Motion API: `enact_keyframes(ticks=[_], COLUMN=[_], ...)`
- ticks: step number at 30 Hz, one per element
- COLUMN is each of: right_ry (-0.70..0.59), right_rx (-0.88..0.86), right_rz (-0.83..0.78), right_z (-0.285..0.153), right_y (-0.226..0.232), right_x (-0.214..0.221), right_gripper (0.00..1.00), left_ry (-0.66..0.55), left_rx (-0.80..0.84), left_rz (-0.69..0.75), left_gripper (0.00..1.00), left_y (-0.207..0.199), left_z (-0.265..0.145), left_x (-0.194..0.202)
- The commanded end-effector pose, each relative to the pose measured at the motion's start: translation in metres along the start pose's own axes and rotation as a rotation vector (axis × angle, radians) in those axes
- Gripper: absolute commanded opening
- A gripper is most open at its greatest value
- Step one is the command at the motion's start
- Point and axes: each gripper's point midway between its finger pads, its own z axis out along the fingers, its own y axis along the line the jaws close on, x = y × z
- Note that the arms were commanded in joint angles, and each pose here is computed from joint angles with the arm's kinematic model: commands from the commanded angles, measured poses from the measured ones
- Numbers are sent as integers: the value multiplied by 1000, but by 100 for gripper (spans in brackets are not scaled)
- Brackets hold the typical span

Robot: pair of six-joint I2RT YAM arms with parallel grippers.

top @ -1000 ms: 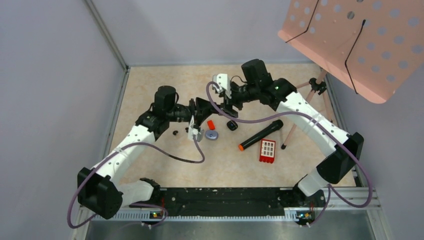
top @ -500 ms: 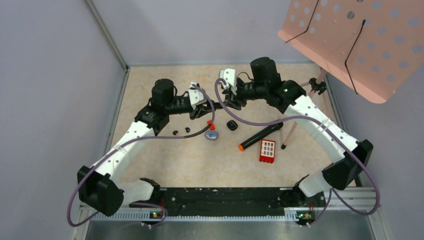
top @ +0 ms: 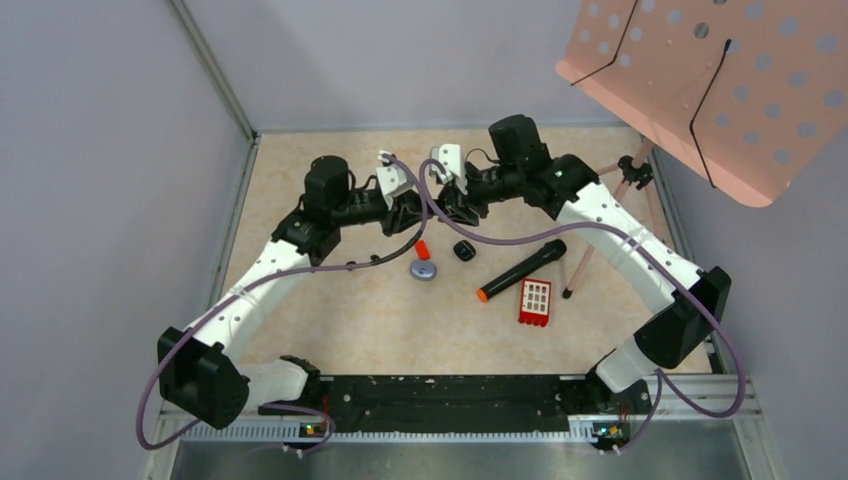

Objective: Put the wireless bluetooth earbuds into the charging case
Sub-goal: Pick up the charging case at the center of the board.

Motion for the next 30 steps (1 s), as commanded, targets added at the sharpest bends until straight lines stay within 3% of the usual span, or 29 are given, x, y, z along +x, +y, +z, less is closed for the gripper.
enact_keyframes(ticks=[1,4,8,9,13,15,18,21,24,30], right_ry=[-40,-41,-37,-36,-41,-62,-80,-87,-87,-67], right_rx=[-4,-11,-24,-25,-17,-8,-15,-21,-32,-46], right_rz=[-22,-7,-2,1,48,75,73,66,71,124], right_z=[-3,2,5,5,4,-1,-4,-6,-4,3], right_y=[-7,-10,-12,-12,-19,-25,-26,-25,-24,-31], right_x=[-17,-16,-16,-16,-16,-23,-30,-33,-32,-33], right_gripper=[45,39,21,17,12,11,11,11,11,11], left_ry=[-87,-95,-92,-91,-81,-83,-119,-162,-175,-216], left_rx=[-37,-34,-38,-41,-92,-133,-64,55,144,148], left_rz=[47,55,65,67,18,-39,-121,-233,-240,-213], left_gripper=[0,0,0,4,57,72,73,68,62,59], left_y=[11,11,12,13,21,29,25,16,10,10], left_z=[-2,-1,0,-1,-4,-11,-22,-28,-28,-28], left_x=[-30,-32,-31,-31,-28,-22,-19,-16,-12,-14])
